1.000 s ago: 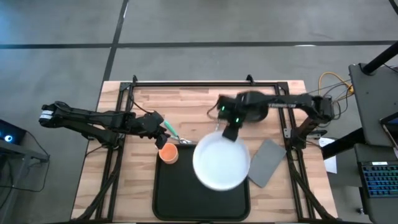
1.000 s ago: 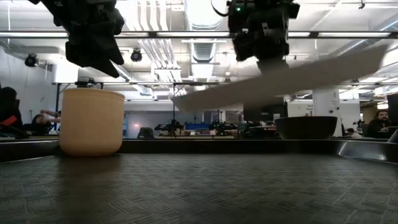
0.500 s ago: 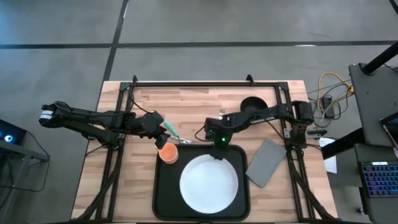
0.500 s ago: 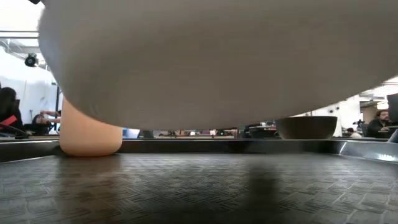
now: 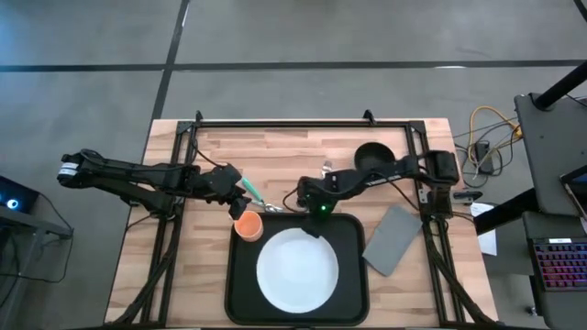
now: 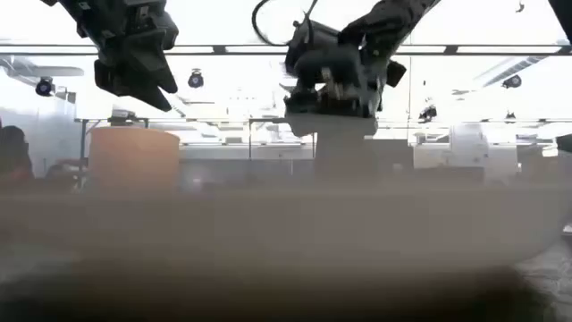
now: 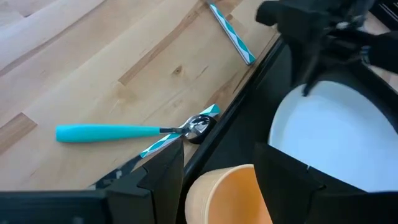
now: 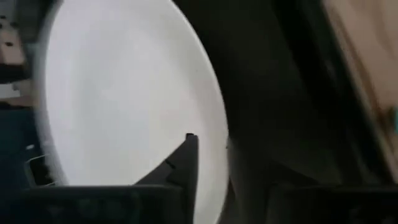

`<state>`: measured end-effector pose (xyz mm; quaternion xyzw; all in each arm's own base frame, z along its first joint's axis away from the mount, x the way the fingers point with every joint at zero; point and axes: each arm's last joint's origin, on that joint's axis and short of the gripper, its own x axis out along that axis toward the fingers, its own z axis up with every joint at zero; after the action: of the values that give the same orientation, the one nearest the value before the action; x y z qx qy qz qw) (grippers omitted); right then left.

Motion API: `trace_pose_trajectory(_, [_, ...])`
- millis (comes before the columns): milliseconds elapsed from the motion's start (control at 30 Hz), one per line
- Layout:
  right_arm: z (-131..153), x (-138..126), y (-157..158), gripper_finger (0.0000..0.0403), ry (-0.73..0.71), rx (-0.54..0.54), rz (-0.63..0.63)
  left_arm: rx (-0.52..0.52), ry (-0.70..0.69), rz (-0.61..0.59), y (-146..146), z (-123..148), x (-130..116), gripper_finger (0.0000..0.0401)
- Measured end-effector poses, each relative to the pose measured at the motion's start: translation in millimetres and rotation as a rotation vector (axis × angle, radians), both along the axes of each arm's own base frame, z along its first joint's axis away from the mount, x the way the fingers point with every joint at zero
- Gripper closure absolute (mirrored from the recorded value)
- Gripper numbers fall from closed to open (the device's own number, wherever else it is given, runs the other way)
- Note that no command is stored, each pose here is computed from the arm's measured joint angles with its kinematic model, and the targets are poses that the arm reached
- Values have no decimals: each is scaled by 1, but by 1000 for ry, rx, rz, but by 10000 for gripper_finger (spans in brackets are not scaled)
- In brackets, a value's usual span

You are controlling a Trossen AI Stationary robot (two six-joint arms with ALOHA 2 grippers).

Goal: Set up tray
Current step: Put the white plate to the bottom right of the orange mug on the black tray, then put the black bowl on top of the white plate on the black tray

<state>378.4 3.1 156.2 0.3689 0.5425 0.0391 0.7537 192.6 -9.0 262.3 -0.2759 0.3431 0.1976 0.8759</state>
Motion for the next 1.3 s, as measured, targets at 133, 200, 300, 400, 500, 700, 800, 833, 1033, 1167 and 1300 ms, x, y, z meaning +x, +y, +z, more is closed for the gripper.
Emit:
trace_pose_trajectory(133, [11,-7,-1,276,17,-36,-17,0,2,0,0,0,0,228])
trace_pose_trajectory(200, [18,-13,-3,254,43,-100,-48,0,5,0,0,0,0,228])
trace_pose_trajectory(300, [36,-29,-7,231,131,-262,-152,0,5,0,0,0,0,228])
trace_pose_trajectory(400, [54,-51,-15,217,255,-437,-282,0,5,0,0,0,0,228])
trace_pose_trajectory(500, [75,-74,-25,212,349,-532,-412,1,5,-1,0,0,0,228])
trace_pose_trajectory(700, [96,-109,-53,211,506,-636,-622,2,5,-2,0,0,0,228])
trace_pose_trajectory(800, [97,-123,-75,211,579,-624,-669,2,5,-2,0,0,0,228])
trace_pose_trajectory(833, [97,-128,-85,211,599,-608,-678,1,5,-2,0,0,0,228])
trace_pose_trajectory(1033, [102,-163,-142,211,653,-563,-770,-2,4,-3,0,0,0,228])
trace_pose_trajectory(1167, [102,-177,-163,211,678,-560,-749,-2,4,-3,0,0,0,228])
trace_pose_trajectory(1300, [93,-180,-173,211,711,-588,-683,-5,4,0,0,0,0,228])
